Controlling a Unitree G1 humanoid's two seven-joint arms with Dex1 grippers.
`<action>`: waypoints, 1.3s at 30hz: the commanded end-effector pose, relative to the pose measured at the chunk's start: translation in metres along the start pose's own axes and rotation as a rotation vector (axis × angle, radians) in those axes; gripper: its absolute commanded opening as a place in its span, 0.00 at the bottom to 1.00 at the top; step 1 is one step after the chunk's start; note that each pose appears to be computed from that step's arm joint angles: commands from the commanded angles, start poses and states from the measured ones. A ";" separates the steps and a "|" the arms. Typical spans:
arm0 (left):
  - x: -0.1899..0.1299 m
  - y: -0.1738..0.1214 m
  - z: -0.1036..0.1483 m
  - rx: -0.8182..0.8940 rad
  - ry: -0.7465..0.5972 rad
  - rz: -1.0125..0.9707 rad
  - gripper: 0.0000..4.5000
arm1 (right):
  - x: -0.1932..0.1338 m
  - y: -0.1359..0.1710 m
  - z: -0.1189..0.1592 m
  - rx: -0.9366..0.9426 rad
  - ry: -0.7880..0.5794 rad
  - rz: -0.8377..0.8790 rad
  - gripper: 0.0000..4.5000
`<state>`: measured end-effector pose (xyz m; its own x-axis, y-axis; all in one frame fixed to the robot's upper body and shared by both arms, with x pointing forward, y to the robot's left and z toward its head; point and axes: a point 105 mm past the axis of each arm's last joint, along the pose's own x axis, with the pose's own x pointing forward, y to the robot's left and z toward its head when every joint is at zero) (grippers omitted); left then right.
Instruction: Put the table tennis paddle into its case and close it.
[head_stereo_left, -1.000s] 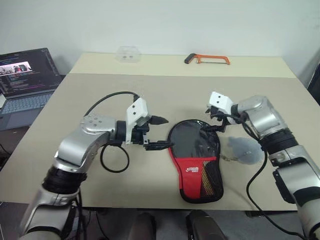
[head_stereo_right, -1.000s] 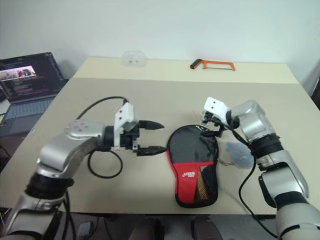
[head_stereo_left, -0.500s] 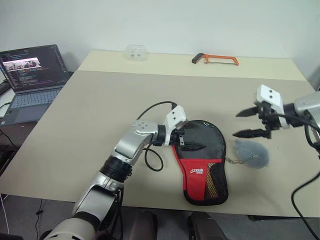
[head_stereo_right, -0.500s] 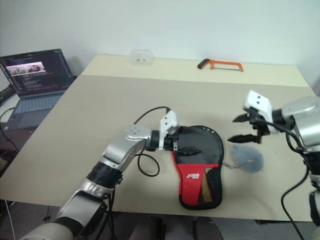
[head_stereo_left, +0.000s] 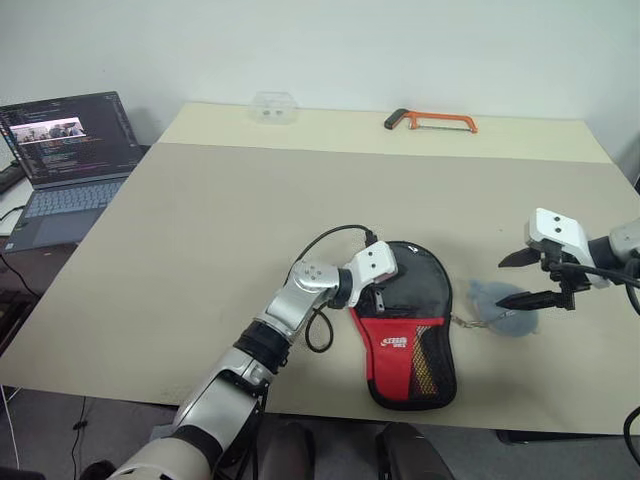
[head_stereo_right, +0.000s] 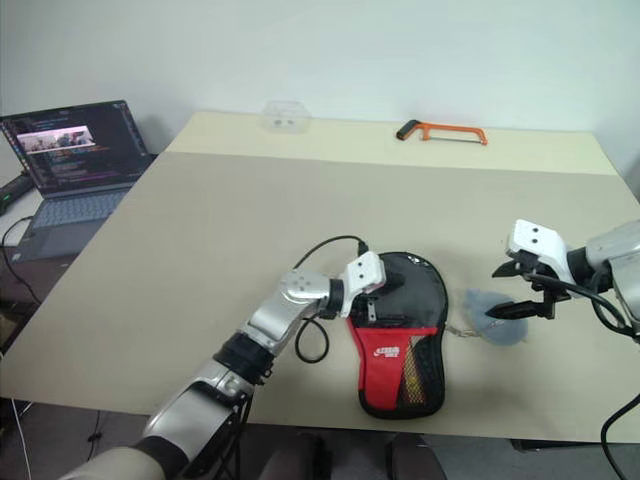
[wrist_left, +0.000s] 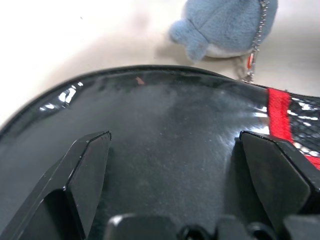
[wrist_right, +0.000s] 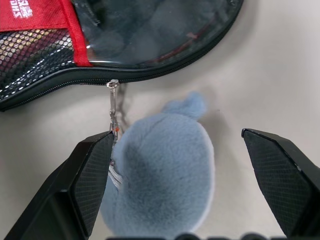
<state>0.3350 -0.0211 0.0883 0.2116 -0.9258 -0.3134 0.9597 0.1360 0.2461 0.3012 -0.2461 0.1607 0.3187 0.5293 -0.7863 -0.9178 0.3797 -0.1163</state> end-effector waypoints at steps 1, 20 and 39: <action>0.004 -0.015 -0.032 -0.053 0.099 -0.017 1.00 | 0.000 0.003 -0.005 -0.005 0.018 0.029 1.00; 0.004 -0.027 -0.038 -0.076 0.121 -0.006 1.00 | 0.014 0.016 -0.027 0.045 0.070 0.125 0.35; 0.003 -0.023 -0.045 -0.068 0.152 0.014 1.00 | 0.007 0.087 -0.045 0.022 0.164 0.330 0.00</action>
<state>0.3219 -0.0283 0.0771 0.2252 -0.9229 -0.3123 0.9616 0.1590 0.2236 0.2250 -0.2415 0.1153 0.0295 0.5057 -0.8622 -0.9637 0.2432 0.1097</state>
